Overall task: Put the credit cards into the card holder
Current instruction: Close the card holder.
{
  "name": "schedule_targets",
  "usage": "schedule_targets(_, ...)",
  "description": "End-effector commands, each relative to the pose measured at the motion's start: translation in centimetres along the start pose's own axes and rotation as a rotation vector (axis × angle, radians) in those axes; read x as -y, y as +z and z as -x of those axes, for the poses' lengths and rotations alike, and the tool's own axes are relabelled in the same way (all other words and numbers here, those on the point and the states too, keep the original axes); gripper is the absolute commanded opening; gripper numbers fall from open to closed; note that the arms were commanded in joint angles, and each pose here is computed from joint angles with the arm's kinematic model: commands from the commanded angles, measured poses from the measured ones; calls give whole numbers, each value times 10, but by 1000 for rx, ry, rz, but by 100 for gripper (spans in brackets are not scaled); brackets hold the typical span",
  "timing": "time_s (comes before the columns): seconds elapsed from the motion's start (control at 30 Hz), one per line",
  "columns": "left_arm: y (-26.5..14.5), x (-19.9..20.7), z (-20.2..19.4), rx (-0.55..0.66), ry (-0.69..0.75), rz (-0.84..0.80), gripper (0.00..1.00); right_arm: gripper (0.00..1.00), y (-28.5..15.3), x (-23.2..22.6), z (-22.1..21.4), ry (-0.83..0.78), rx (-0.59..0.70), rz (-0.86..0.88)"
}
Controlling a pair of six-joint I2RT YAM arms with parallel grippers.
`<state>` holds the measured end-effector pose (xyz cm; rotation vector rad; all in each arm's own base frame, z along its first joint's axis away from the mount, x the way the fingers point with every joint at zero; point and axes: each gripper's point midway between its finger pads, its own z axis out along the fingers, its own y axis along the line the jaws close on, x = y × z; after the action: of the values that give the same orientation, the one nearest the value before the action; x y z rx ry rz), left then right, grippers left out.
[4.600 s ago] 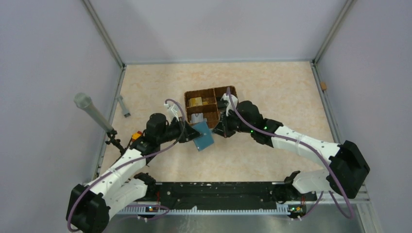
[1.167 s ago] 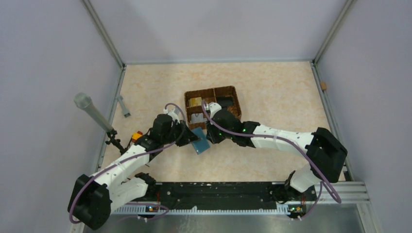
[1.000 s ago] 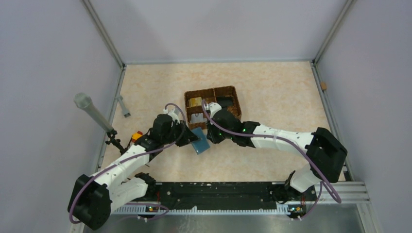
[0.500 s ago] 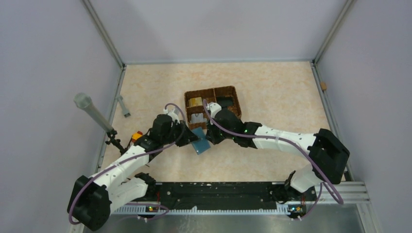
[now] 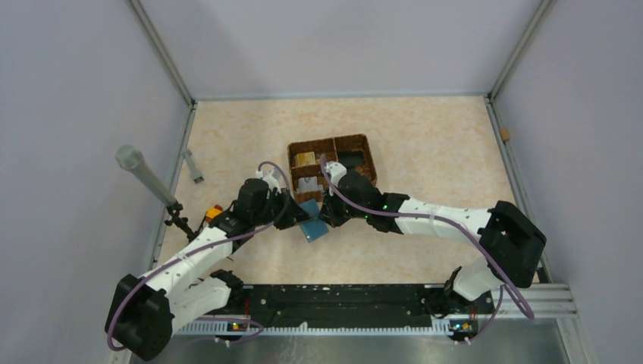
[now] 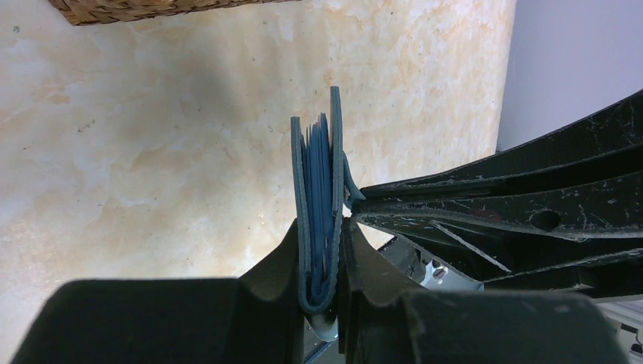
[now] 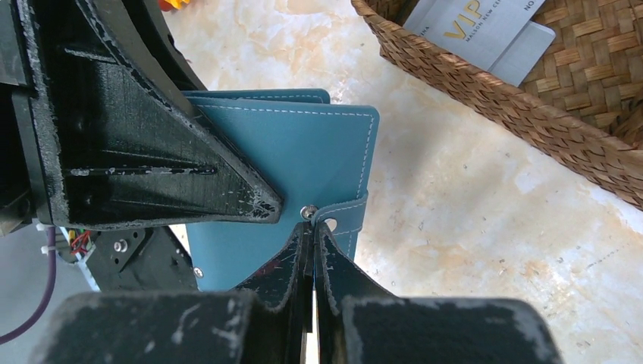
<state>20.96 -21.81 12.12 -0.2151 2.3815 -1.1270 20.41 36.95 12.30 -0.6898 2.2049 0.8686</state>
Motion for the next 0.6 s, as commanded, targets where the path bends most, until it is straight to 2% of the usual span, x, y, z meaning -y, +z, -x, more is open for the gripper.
schedule_targets(0.0, 0, 17, 14, 44, 31, -47, 0, 0, -8, -40, 33, 19, 114, 173)
schedule_targets(0.57, 2, 12, 12, 30, 31, -31, 0, 0, -8, -49, 34, 34, 120, 233)
